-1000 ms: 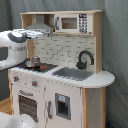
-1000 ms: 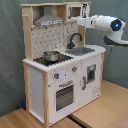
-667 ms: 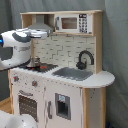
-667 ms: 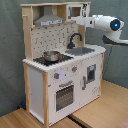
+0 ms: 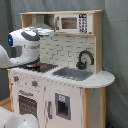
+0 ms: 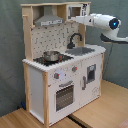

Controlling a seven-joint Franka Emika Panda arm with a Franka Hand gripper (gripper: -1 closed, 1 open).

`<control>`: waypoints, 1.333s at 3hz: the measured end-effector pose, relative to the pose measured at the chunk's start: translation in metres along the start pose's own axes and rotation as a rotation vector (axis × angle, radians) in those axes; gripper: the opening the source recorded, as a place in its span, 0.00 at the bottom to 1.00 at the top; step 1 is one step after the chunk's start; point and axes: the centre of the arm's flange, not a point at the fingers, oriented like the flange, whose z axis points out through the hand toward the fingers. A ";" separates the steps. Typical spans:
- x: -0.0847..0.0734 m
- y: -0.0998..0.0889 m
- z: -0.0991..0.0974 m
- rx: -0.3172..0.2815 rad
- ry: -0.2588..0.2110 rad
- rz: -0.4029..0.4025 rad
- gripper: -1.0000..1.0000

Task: Play with the kitchen

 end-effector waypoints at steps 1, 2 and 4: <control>-0.003 -0.010 0.026 0.012 0.011 0.004 1.00; -0.002 -0.011 0.048 0.019 0.010 -0.003 1.00; 0.008 -0.009 0.084 0.026 0.006 -0.031 1.00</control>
